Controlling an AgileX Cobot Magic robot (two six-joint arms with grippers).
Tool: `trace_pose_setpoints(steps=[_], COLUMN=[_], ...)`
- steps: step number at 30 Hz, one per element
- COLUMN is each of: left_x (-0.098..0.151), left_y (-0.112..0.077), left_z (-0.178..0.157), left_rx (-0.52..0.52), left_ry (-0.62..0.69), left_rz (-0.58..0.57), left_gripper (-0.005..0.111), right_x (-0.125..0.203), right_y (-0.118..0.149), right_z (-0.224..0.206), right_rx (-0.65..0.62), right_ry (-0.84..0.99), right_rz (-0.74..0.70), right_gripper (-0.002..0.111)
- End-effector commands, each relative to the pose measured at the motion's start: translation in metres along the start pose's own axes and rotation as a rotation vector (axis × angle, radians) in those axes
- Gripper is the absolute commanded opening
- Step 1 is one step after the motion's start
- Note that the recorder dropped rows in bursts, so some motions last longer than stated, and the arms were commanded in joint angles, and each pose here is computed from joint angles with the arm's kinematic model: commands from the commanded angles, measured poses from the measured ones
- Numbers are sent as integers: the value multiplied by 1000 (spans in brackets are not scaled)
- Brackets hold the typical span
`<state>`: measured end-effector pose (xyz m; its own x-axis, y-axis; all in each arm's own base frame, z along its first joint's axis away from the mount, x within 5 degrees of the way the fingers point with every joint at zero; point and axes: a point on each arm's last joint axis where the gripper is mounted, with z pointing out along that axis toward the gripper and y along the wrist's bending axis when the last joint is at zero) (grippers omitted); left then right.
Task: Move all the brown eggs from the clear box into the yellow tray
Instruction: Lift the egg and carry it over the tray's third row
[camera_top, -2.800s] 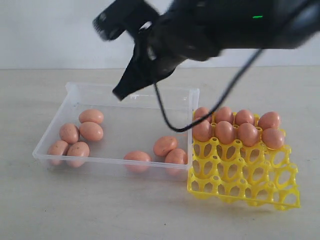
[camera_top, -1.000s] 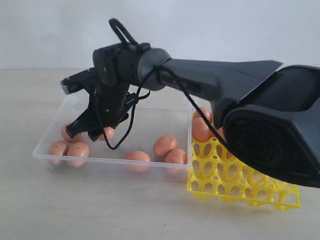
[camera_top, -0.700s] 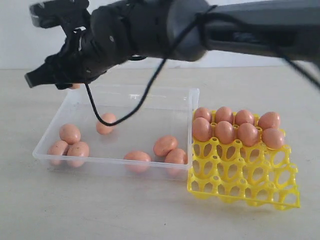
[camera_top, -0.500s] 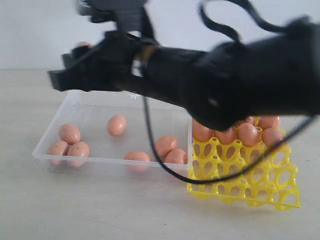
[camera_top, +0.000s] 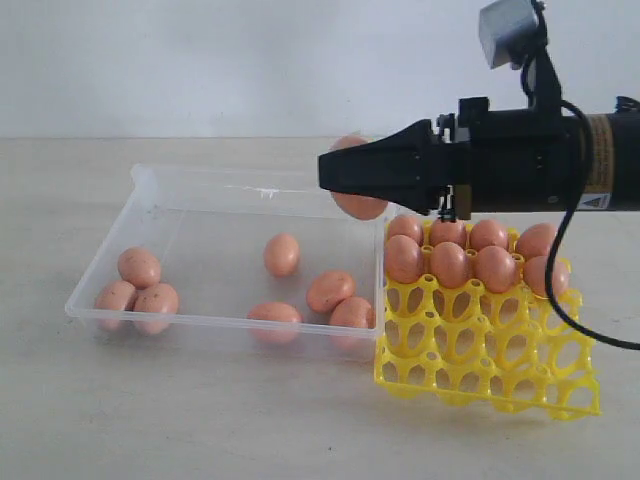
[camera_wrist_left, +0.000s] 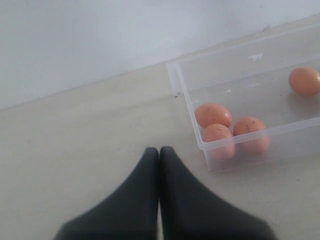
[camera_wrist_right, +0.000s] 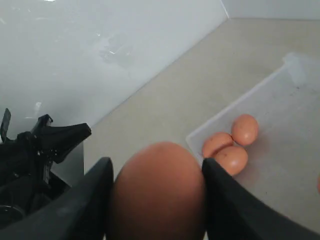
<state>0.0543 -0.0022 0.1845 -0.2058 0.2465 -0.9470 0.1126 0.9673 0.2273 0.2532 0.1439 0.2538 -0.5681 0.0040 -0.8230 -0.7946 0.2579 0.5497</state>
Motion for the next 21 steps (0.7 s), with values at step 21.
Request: trace_pose_setpoints(steps=[21], left_x=[-1], left_y=[0], left_z=[0], left_rx=[-1], left_ry=[-10], left_rz=[-7], left_gripper=[-4], right_x=[56], right_y=[-40], right_z=[-30], right_rx=[424], right_ry=[224], right_rz=[-199], right_gripper=[0])
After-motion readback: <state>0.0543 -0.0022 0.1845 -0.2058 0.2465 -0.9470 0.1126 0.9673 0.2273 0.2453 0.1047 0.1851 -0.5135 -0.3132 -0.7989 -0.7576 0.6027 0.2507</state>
